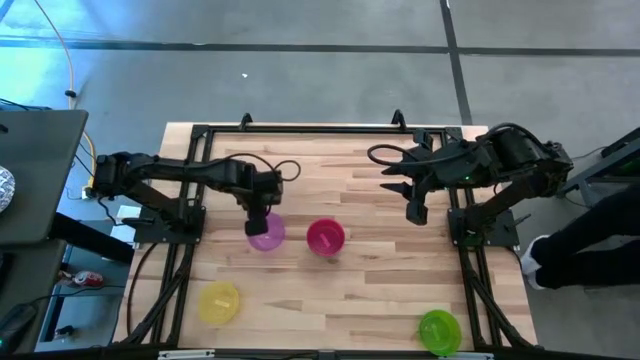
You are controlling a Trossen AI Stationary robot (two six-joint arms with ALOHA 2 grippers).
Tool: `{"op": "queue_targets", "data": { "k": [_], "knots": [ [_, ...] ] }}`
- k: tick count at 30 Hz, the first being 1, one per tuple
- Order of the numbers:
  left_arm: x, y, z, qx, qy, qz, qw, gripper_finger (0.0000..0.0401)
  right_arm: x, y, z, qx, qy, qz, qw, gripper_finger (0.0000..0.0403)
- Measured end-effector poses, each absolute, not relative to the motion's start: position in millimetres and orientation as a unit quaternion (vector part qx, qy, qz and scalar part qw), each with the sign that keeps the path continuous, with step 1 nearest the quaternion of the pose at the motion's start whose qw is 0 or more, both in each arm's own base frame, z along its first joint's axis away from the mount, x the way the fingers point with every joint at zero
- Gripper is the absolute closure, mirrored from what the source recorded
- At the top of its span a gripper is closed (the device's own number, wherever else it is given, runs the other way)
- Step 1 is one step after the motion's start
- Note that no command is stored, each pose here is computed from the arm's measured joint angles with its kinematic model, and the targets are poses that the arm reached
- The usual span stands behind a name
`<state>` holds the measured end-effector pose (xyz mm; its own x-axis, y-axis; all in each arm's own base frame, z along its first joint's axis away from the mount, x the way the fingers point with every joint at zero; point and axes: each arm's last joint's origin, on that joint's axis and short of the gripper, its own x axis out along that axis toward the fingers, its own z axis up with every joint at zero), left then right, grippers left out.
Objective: Nest bowls inside each other
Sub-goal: Stack the violet bowl on top of the red bowl
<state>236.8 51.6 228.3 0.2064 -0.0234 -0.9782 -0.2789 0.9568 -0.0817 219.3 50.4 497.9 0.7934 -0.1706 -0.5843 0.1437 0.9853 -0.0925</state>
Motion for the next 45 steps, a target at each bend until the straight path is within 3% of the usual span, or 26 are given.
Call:
{"op": "queue_targets", "data": {
  "k": [11,18,31,45],
  "knots": [
    [262,61,264,-0.155,0.579,0.111,0.792,0.0401,219,51,498,-0.013,0.310,-0.085,0.947,0.0284],
    [294,66,262,-0.153,0.612,0.099,0.769,0.0401,218,50,496,-0.003,0.317,-0.089,0.944,0.0284],
    [363,77,266,-0.120,0.600,0.045,0.789,0.0401,214,56,492,0.016,0.342,-0.075,0.936,0.0284],
    [403,80,250,-0.121,0.609,0.015,0.783,0.0401,198,66,500,0.009,0.321,-0.048,0.946,0.0284]
  ]
}}
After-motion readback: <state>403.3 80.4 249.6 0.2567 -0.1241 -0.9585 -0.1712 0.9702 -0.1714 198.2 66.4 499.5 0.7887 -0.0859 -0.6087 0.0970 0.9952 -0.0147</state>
